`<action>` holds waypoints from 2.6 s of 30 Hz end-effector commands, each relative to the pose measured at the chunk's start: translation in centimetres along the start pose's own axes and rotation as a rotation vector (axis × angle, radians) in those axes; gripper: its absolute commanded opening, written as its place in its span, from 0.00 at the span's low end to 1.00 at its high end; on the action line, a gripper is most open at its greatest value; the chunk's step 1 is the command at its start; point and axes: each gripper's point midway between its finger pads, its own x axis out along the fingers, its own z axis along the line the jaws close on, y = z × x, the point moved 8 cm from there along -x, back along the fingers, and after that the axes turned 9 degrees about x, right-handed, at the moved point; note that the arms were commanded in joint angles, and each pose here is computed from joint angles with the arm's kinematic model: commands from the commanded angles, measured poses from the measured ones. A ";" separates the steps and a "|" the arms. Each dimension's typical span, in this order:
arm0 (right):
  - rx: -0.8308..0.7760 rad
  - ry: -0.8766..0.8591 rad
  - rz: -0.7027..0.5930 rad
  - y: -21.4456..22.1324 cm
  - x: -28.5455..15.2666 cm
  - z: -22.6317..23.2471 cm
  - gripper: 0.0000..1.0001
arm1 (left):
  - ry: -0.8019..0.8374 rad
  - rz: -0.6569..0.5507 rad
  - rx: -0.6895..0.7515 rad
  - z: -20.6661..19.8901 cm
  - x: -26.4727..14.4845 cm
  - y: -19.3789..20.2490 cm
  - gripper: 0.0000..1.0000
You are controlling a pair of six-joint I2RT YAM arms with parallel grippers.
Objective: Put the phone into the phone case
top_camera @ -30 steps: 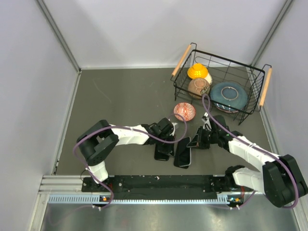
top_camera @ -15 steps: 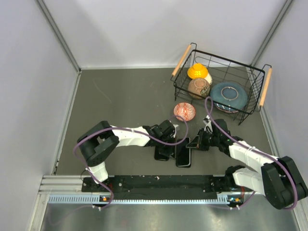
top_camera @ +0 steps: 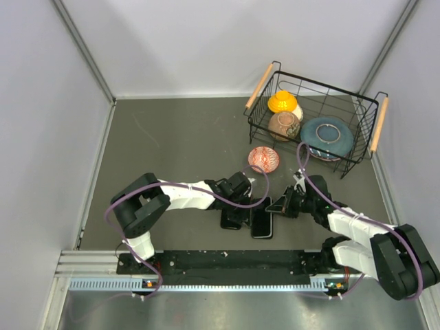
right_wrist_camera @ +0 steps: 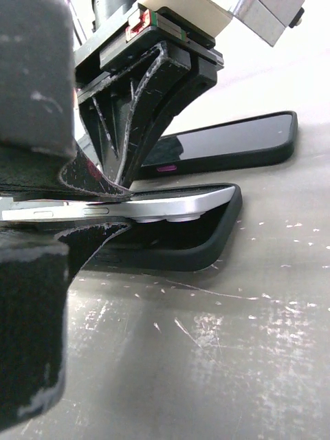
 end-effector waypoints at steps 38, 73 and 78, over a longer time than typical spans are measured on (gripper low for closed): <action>-0.103 0.234 -0.096 -0.3 -3.8 0.5 0.86 | 0.056 -0.146 -0.003 -2.7 -2.0 -5.8 0.34; -0.099 0.337 -0.184 -0.7 -5.0 0.1 0.99 | 0.112 -0.107 -0.022 -2.0 2.6 -6.7 0.41; -0.083 0.270 -0.130 0.2 -4.3 -0.5 0.99 | 0.113 -0.100 -0.028 -1.9 2.8 -6.6 0.38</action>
